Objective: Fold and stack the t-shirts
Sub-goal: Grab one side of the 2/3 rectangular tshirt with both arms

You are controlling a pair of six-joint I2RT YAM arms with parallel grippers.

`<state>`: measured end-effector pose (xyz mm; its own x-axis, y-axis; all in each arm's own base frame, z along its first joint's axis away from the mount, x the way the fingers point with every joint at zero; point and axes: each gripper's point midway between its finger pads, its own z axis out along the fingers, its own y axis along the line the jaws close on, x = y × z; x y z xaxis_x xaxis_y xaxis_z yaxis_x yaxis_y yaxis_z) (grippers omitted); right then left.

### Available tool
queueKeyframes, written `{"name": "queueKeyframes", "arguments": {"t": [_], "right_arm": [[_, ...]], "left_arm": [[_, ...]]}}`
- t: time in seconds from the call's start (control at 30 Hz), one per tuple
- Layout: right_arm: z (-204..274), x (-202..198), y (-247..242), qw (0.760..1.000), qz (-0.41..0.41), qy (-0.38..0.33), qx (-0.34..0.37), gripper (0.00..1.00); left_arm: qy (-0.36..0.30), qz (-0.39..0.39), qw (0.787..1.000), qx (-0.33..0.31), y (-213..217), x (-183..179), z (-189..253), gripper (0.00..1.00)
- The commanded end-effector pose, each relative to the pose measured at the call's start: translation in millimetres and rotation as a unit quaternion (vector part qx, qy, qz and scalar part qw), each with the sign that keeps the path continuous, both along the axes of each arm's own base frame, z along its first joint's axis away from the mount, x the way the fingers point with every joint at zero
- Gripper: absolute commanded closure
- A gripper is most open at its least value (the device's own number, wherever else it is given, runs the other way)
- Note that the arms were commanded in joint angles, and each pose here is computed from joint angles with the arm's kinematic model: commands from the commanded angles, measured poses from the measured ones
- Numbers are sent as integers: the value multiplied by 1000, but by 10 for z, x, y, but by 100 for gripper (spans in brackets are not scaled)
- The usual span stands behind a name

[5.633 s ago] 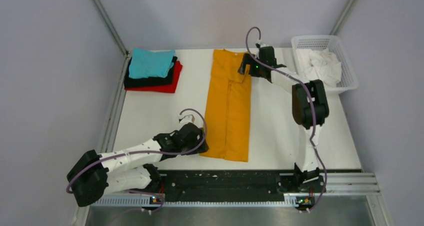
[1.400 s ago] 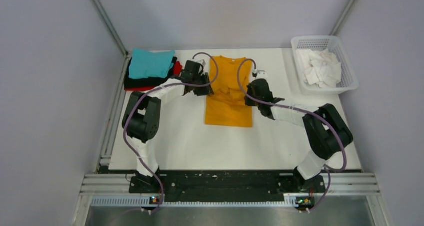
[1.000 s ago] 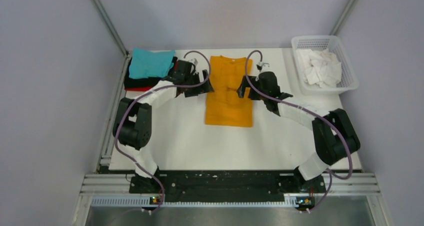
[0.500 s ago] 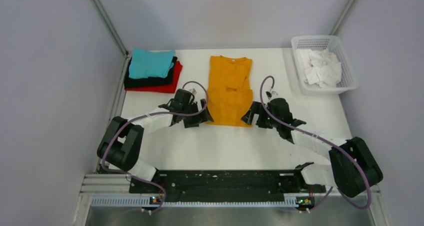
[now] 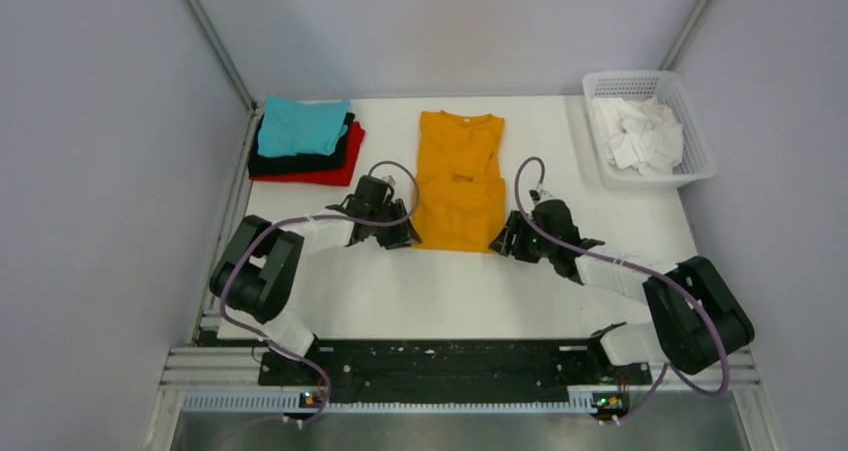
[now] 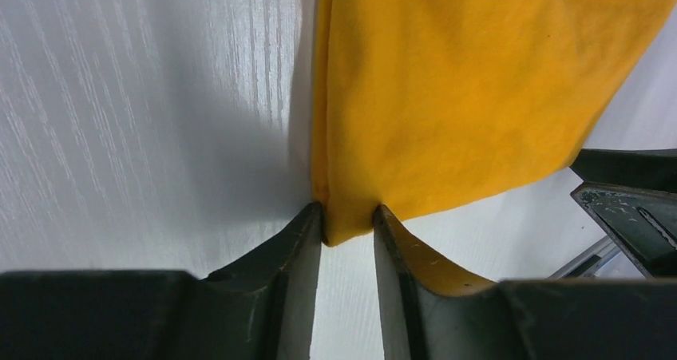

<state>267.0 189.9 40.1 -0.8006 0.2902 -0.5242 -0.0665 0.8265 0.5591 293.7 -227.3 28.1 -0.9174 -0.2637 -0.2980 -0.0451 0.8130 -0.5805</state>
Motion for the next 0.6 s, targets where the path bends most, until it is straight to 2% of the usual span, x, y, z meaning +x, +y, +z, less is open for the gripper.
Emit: {"name": "queueKeyframes", "arguments": {"t": [0.0,0.2,0.27,0.4,0.47,0.57], "right_arm": [[-49,53,23,1000,-3,-3,2,46],[-183,31,31,1000,-1,12,-4,61],[-225,22,28,1000,-1,15,-8,69],[-312,17,11,1000,-4,20,-15,87],[-326,-27,31,1000,2,26,-11,100],[-325,-189,56,999,12,33,-10,100]], "left_arm": [[24,5,999,32,65,-23,-235,67],[35,6,999,37,70,-40,-327,92],[38,6,999,38,72,-48,-350,100],[37,7,999,36,69,-47,-363,100],[38,8,999,37,87,-72,-364,100],[41,12,998,41,137,-178,-371,100]]}}
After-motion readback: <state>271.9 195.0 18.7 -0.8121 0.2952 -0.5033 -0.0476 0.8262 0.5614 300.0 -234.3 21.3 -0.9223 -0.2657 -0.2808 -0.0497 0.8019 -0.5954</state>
